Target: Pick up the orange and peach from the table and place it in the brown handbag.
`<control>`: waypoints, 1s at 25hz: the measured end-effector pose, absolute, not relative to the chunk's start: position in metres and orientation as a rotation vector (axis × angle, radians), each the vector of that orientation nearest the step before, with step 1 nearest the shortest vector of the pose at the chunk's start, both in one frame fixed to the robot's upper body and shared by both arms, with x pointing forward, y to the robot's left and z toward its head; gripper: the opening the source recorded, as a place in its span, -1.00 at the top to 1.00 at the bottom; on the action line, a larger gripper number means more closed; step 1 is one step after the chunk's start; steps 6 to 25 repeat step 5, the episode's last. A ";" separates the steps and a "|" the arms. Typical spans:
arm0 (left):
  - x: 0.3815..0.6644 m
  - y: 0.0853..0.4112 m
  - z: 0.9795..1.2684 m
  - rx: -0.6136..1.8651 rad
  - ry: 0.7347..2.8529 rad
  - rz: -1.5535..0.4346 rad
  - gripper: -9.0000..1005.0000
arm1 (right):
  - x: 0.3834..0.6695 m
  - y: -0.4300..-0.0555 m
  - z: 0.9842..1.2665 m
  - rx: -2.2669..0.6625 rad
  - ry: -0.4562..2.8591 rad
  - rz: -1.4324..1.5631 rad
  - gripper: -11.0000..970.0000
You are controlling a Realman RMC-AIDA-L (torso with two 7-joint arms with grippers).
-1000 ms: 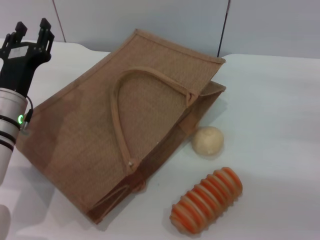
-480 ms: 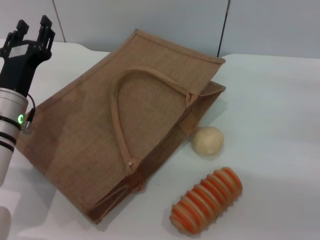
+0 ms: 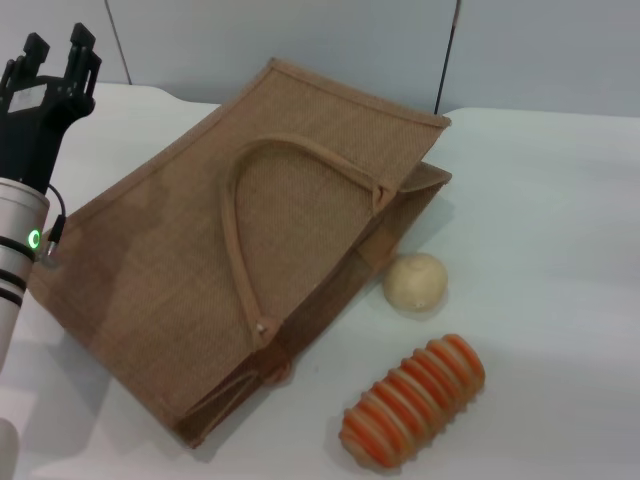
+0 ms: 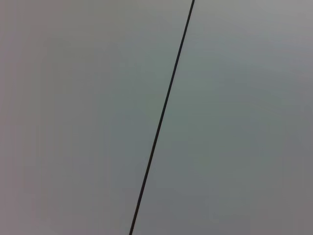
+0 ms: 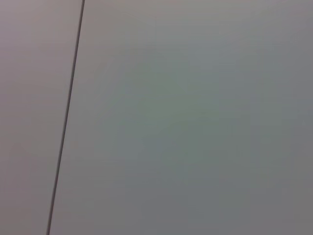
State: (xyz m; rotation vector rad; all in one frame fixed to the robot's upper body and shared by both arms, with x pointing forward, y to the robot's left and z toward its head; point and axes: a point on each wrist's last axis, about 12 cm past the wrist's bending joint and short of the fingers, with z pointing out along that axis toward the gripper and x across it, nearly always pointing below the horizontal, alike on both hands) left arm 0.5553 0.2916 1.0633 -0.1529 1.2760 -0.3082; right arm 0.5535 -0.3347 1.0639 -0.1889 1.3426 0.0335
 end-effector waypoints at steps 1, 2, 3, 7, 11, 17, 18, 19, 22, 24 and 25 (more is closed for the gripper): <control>0.555 0.292 1.063 -0.153 1.276 -0.308 -0.20 | 0.553 -0.335 1.064 -0.190 1.343 0.034 -0.58; 0.555 0.292 1.063 -0.154 1.276 -0.308 -0.20 | 0.553 -0.335 1.064 -0.191 1.343 0.034 -0.58; 0.555 0.292 1.063 -0.154 1.276 -0.309 -0.20 | 0.553 -0.334 1.064 -0.191 1.343 0.035 -0.58; 0.555 0.292 1.063 -0.157 1.274 -0.313 -0.20 | 0.554 -0.334 1.064 -0.192 1.343 0.035 -0.58; 0.555 0.292 1.063 -0.157 1.274 -0.313 -0.20 | 0.554 -0.334 1.064 -0.192 1.343 0.035 -0.58; 0.555 0.292 1.063 -0.157 1.274 -0.313 -0.20 | 0.554 -0.334 1.064 -0.192 1.343 0.035 -0.58; 0.555 0.292 1.063 -0.157 1.274 -0.313 -0.20 | 0.554 -0.334 1.064 -0.192 1.343 0.035 -0.58; 0.555 0.292 1.063 -0.157 1.274 -0.313 -0.20 | 0.554 -0.334 1.064 -0.192 1.343 0.035 -0.58; 0.555 0.292 1.063 -0.157 1.274 -0.313 -0.20 | 0.554 -0.334 1.064 -0.192 1.343 0.035 -0.58; 0.555 0.292 1.063 -0.157 1.274 -0.313 -0.20 | 0.554 -0.334 1.064 -0.192 1.343 0.035 -0.58; 0.555 0.292 1.063 -0.157 1.274 -0.313 -0.20 | 0.554 -0.334 1.064 -0.192 1.343 0.035 -0.58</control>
